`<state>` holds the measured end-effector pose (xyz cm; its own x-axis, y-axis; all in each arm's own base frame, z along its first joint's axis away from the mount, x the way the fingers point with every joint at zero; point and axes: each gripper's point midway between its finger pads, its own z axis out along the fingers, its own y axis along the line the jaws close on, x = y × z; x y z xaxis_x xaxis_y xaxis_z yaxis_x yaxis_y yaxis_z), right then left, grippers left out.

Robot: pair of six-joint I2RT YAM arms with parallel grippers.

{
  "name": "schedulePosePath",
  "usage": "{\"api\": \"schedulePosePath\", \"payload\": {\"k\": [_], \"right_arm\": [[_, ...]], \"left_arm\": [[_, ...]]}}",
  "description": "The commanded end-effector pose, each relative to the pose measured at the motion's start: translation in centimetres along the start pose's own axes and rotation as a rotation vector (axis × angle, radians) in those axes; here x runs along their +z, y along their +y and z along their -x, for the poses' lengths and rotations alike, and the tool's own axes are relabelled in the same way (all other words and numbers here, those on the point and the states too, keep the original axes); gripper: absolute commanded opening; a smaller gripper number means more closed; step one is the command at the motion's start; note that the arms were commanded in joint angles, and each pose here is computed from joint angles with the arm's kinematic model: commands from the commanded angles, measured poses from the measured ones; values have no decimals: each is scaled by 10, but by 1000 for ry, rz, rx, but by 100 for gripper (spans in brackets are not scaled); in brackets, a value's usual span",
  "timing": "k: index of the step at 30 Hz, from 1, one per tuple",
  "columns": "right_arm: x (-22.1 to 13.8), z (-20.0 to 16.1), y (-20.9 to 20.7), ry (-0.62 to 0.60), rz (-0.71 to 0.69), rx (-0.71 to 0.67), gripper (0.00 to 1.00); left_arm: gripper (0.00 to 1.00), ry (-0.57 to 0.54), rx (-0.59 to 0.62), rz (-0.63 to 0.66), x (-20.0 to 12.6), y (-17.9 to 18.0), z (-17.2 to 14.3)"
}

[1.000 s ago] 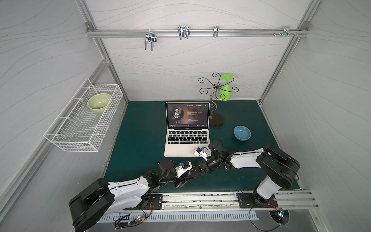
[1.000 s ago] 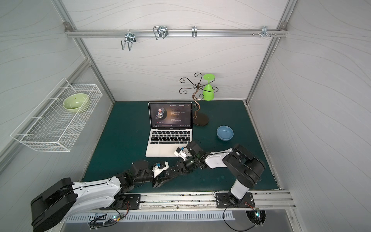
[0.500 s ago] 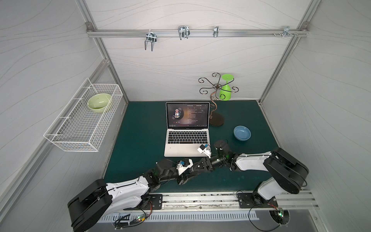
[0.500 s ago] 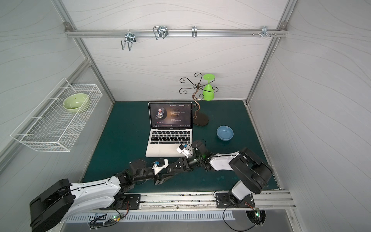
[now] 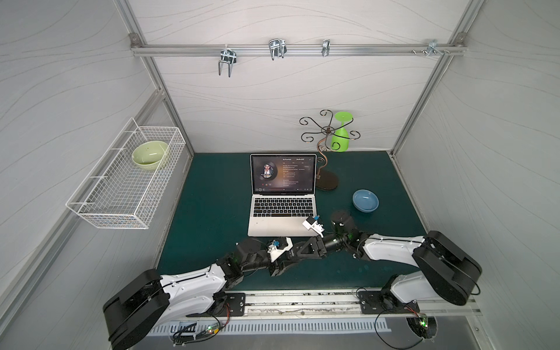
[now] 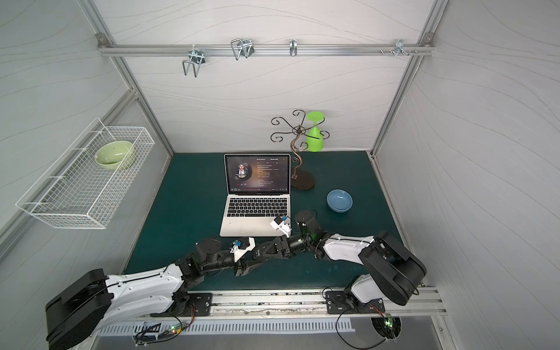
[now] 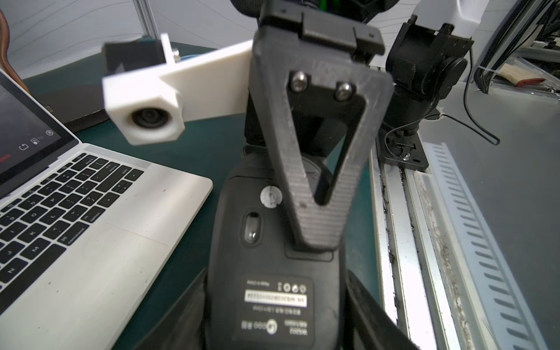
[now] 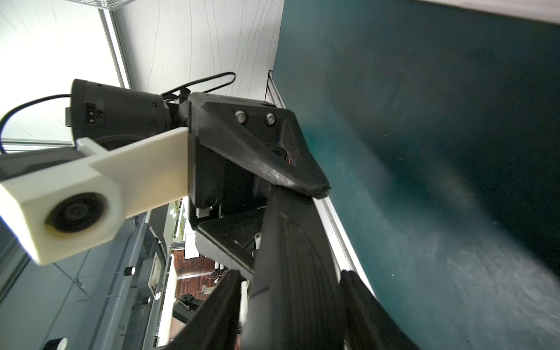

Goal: Remove the wireless mouse receiver from the laptop
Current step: Place the mouse at the center of the board.

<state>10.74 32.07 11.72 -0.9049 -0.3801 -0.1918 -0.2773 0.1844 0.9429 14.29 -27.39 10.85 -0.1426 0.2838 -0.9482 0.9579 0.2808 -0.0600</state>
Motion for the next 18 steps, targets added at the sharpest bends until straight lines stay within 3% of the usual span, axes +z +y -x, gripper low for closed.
{"api": "schedulePosePath", "payload": {"k": [1, 5, 6, 7, 10, 14, 18], "right_arm": [[2, 0, 3, 10, 12, -9, 47], [-2, 5, 4, -22, -29, -36, 35], [-5, 7, 4, -34, -58, -59, 35], [-7, 8, 6, -44, -75, -77, 35], [-21, 16, 3, -92, -200, -141, 35], [-57, 29, -16, -157, -514, -285, 36], [-104, 48, -35, -202, -863, -516, 36]], "left_arm": [[12, -100, 44, -13, 1, -1, 37], [61, -103, 26, 5, 0, 2, 37], [94, -102, 20, 12, -1, 3, 37], [99, -104, 17, 18, -1, 4, 38], [100, -103, -10, 47, -4, 8, 41], [100, -104, -83, 98, -13, 15, 49], [100, -140, -299, 369, -42, 54, 51]]}}
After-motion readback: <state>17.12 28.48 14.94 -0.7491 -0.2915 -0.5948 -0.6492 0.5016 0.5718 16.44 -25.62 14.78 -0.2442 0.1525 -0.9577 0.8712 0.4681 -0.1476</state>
